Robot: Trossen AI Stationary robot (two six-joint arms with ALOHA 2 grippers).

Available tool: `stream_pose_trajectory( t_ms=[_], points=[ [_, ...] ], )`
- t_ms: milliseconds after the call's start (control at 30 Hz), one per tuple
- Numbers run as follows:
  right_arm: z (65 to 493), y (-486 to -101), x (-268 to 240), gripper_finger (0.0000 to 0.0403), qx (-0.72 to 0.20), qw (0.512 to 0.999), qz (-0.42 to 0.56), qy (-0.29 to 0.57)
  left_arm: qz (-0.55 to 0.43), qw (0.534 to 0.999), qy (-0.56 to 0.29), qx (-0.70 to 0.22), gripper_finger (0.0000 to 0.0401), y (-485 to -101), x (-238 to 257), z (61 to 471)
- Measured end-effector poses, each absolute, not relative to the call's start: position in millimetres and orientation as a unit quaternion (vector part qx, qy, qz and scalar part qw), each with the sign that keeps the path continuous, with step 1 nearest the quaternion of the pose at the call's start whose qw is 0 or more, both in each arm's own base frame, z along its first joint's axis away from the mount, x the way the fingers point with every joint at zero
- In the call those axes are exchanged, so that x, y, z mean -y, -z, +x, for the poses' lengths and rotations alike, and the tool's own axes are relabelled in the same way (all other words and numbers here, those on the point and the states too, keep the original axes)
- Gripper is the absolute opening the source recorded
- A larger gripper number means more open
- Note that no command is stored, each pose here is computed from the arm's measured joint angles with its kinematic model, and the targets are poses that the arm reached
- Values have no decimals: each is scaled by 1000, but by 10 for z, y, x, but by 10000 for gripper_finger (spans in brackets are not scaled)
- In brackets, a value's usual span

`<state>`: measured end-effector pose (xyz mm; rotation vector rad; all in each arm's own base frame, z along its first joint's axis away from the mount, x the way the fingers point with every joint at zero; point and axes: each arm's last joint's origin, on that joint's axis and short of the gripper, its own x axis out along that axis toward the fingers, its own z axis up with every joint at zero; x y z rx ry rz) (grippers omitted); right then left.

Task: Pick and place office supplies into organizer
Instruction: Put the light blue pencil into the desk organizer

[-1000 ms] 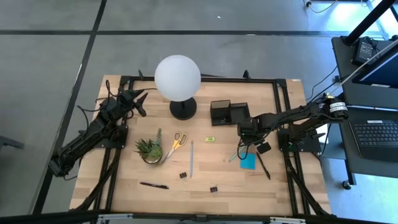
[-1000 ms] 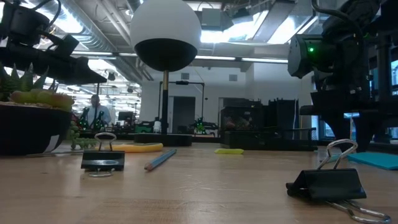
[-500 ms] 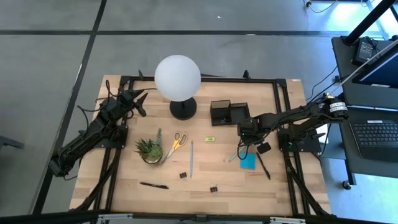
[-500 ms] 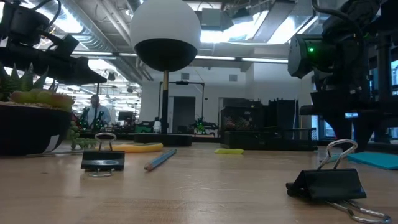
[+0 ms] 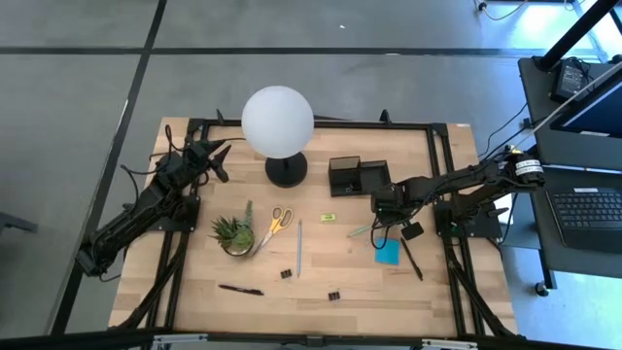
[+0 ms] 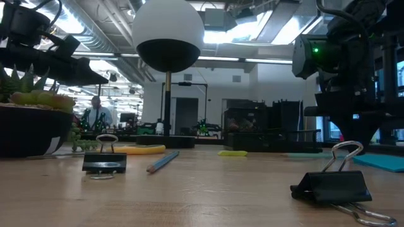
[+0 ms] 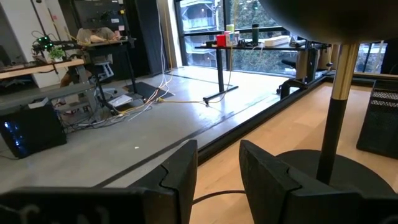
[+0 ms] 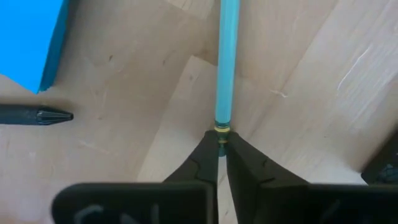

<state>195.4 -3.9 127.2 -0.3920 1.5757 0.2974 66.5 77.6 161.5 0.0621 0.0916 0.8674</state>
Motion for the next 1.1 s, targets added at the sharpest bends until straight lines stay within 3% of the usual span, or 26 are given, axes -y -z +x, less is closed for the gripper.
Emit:
stream_pose_trajectory(
  t_ms=[867,1100],
  points=[
    [2177,-1519,45,24,-679,701,-180,-124,30,906,-420,-44,114,-1615,-776,665],
    [2205,-1680,84,24,-703,671,-223,-77,30,906,-420,-44,114,-1614,-776,665]
  ],
)
